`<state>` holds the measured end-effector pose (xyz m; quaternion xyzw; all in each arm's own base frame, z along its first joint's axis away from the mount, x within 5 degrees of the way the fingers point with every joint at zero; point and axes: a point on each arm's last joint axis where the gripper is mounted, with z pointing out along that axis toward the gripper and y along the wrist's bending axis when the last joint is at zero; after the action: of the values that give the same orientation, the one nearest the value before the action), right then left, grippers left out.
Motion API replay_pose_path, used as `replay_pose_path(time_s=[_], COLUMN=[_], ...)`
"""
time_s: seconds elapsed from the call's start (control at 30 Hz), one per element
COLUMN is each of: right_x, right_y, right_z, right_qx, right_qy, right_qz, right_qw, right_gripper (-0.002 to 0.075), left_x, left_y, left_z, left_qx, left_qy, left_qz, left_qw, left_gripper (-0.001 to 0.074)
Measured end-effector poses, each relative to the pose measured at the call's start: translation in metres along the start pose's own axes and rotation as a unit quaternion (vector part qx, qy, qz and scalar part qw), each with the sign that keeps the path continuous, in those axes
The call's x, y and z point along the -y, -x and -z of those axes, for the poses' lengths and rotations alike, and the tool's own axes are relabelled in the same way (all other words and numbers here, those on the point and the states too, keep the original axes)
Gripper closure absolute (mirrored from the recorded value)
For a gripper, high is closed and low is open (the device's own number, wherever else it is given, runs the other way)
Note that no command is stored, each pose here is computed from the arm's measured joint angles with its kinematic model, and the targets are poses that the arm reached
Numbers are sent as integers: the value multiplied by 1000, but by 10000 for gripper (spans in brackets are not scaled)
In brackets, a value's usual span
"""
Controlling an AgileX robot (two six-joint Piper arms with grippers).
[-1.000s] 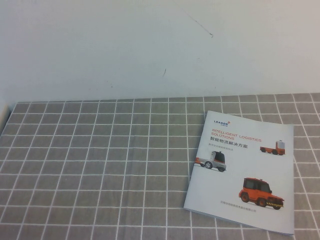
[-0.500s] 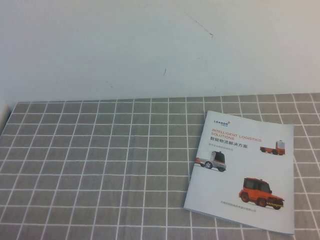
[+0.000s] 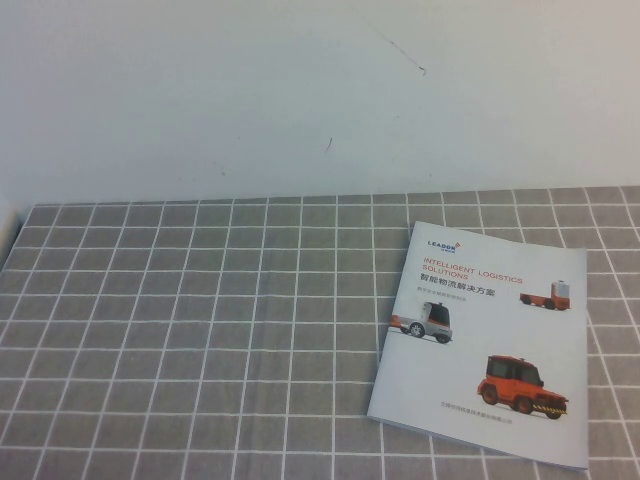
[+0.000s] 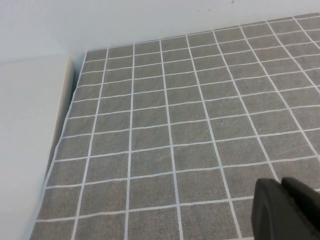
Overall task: Close book
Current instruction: 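Close the open booklet and leave it lying on the table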
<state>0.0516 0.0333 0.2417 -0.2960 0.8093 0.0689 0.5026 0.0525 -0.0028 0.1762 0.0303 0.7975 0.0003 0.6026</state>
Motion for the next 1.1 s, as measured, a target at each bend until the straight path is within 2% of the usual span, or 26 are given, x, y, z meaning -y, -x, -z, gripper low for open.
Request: replay_pose_path(time_s=[0.37,0.6,1.1], right_x=[0,0,0], right_y=[0,0,0], right_z=[0,0,0], right_qx=[0,0,0], right_qy=[0,0,0], right_qz=[0,0,0], right_qw=[1000,1000,1000], right_gripper=[729,729,729], left_x=[0,0,0], left_y=[0,0,0], left_z=[0,0,0], left_qx=[0,0,0], left_qy=[0,0,-1], left_qz=[32,8,4], left_qw=[999,1000,1000], left_gripper=[738,738,738])
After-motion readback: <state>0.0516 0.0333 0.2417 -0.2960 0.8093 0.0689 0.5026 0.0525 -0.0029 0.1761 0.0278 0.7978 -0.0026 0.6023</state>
